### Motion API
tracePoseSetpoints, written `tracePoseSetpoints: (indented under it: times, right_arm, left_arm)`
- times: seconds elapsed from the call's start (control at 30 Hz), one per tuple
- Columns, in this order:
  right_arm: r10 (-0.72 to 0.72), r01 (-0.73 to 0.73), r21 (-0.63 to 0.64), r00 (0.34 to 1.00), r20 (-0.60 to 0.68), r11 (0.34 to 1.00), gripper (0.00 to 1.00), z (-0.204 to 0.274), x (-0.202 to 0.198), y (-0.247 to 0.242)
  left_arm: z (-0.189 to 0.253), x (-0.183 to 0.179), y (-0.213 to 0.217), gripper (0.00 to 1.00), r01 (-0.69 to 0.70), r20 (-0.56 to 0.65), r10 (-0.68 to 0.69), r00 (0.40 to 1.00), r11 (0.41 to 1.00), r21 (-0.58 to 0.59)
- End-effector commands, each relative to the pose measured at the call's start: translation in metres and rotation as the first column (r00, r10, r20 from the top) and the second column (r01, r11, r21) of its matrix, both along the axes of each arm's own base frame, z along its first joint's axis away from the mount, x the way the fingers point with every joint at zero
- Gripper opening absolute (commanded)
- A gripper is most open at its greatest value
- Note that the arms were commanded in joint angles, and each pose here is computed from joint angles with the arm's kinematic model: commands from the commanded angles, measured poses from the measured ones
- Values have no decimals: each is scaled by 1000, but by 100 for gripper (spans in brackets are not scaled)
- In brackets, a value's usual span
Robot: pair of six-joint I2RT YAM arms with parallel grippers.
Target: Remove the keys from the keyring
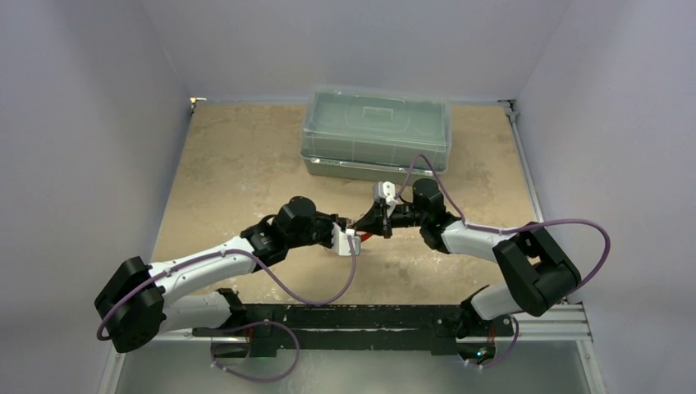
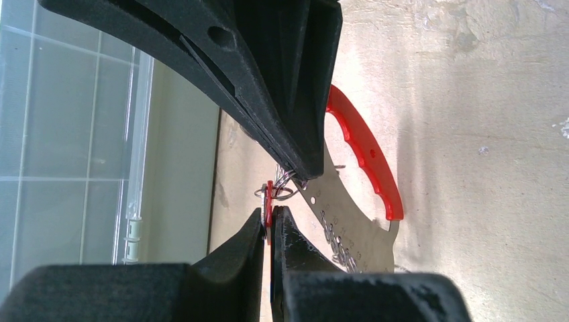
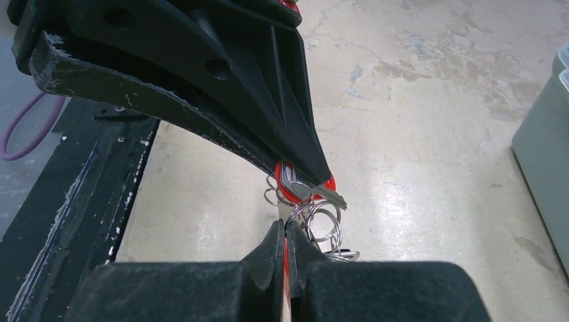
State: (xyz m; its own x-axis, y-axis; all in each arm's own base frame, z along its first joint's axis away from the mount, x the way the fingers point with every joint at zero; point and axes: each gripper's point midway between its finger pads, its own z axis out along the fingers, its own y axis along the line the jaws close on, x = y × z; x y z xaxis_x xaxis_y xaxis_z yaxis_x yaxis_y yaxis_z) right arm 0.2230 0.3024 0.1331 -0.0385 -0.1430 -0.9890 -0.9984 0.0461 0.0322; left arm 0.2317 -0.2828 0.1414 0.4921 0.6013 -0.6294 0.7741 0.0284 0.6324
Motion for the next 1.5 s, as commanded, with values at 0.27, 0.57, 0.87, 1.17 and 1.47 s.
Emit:
tracePoseSetpoints:
  times: [0.27,0.57,0.87,1.17,1.47]
  right_arm:
    - [9,-7,32,998,-59,999,0,6,1,5]
    - [-17,20,23,994,-106,1000,0,2,7,4]
    - [0,4,34,993,-114,999,0,6,5,5]
    - [-8,10,28,995,-96,1000,0,7,6,4]
    - [63,-57,78,995,-77,995,0,20,-10,3]
  left_arm:
    - [34,-4,-15,0,103,125,-96,987,993,-51]
    - [36,-14,-14,0,156,225,-149,963,988,-12]
    - [31,-20,-23,0,202,305,-205,930,979,41]
    - [27,-21,-38,0,224,324,-229,918,973,52]
    - [17,-19,-38,0,223,309,-237,921,971,82]
